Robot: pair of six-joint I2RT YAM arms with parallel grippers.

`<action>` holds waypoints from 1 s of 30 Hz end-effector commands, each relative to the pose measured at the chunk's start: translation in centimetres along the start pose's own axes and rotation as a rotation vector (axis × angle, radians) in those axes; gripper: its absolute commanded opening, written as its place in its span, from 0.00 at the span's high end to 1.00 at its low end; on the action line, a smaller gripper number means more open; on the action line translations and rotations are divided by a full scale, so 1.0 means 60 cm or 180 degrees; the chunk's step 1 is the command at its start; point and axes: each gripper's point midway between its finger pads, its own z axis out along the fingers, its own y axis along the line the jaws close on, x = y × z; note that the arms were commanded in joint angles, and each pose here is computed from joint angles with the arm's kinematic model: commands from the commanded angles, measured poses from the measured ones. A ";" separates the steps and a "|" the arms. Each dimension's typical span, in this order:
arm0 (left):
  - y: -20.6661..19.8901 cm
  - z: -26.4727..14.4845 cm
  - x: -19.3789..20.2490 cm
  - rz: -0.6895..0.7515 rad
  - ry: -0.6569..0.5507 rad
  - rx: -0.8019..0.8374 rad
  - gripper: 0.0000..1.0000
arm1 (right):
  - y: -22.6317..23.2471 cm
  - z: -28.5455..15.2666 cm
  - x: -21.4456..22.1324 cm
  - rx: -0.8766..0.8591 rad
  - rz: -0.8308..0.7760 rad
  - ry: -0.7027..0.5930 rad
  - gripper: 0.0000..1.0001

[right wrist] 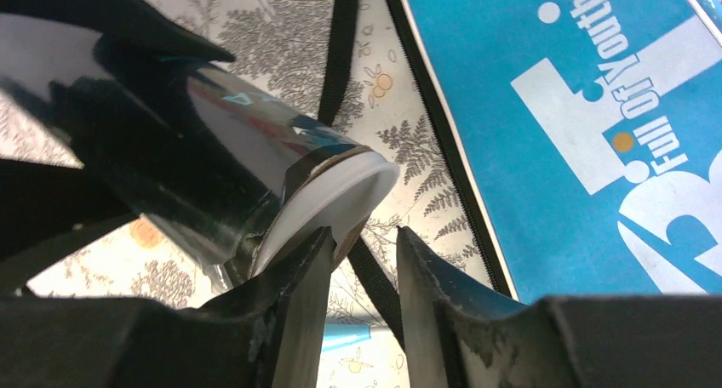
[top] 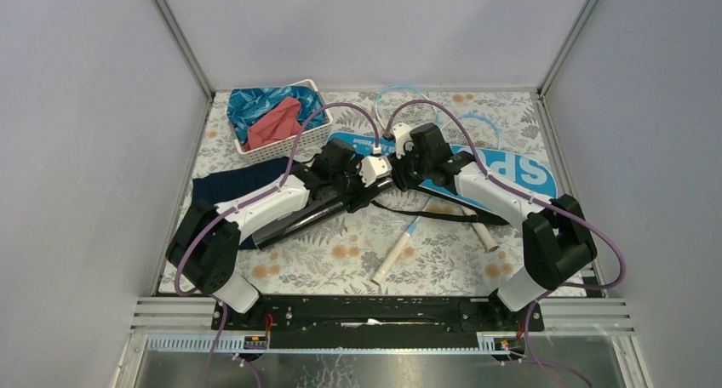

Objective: Pack up the badminton gear
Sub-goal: Close the lid on the shuttle tube.

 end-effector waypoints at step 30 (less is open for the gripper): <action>-0.005 -0.070 -0.078 0.1401 -0.0921 0.0740 1.00 | 0.031 -0.158 -0.033 -0.0702 -0.0941 -0.0288 0.36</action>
